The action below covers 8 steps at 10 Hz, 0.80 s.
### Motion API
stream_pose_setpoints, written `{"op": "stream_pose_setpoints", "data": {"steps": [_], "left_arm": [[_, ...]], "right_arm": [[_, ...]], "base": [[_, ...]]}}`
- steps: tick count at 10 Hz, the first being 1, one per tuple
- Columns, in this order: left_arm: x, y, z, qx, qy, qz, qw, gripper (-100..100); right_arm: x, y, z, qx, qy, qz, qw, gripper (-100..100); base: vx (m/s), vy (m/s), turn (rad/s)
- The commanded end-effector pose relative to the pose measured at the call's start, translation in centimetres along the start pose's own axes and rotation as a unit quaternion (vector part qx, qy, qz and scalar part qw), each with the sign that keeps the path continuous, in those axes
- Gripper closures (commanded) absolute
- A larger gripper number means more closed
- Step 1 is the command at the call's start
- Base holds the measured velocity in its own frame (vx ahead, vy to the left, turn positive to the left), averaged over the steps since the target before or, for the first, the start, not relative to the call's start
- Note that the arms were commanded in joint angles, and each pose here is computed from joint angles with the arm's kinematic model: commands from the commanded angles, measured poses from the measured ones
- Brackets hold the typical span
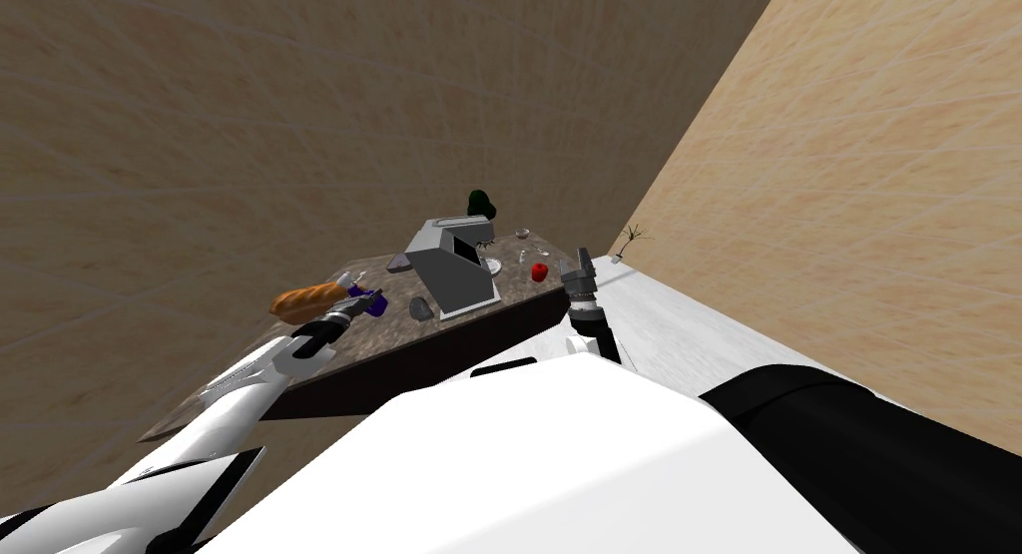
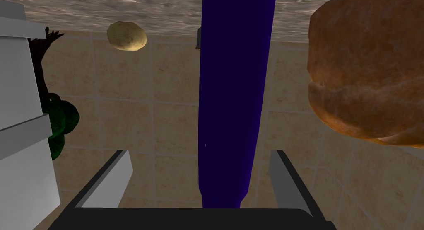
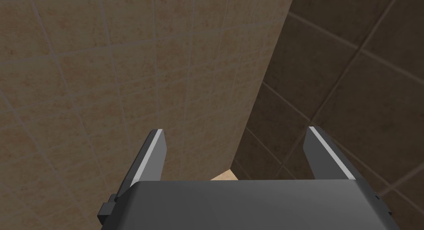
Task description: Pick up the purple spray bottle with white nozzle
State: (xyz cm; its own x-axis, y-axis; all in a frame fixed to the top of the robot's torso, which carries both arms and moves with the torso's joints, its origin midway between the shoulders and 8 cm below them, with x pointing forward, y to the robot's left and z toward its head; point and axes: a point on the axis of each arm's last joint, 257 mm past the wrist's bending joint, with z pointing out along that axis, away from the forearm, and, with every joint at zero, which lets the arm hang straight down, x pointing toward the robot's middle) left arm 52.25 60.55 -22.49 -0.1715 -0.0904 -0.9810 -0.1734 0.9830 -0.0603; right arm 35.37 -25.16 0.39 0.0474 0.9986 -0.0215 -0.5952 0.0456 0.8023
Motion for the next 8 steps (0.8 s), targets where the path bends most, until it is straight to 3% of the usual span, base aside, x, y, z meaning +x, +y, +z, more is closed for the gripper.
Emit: {"op": "stream_pose_setpoints", "data": {"steps": [1,2,3,5,7,8], "left_arm": [[0.9,1.3,-0.3,-0.011,0.009,-0.003,0.9999,-100],[0.9,1.3,-0.3,-0.011,0.009,-0.003,0.9999,-100],[-0.9,0.5,0.5,0.005,-0.005,-0.001,1.0,-100],[0.4,2.1,0.0,-0.011,0.007,-0.006,0.9999,-100],[0.4,2.0,0.1,-0.01,0.007,-0.006,0.9999,-100],[0.4,2.0,0.1,-0.01,0.007,-0.006,0.9999,100]], "right_arm": [[0.0,0.0,0.0,0.0,0.0,0.0,1.0,0],[0.0,0.0,0.0,0.0,0.0,0.0,1.0,0],[0.0,0.0,0.0,0.0,0.0,0.0,1.0,0],[0.0,0.0,0.0,0.0,0.0,0.0,1.0,0],[0.0,0.0,0.0,0.0,0.0,0.0,1.0,0],[0.0,0.0,0.0,0.0,0.0,0.0,1.0,0]], "base": [[-0.002,-0.026,0.0],[0.0,0.0,0.0],[0.0,-0.033,0.026],[0.001,-0.037,0.006],[-0.002,-0.004,0.0],[0.0,0.0,0.0]]}}
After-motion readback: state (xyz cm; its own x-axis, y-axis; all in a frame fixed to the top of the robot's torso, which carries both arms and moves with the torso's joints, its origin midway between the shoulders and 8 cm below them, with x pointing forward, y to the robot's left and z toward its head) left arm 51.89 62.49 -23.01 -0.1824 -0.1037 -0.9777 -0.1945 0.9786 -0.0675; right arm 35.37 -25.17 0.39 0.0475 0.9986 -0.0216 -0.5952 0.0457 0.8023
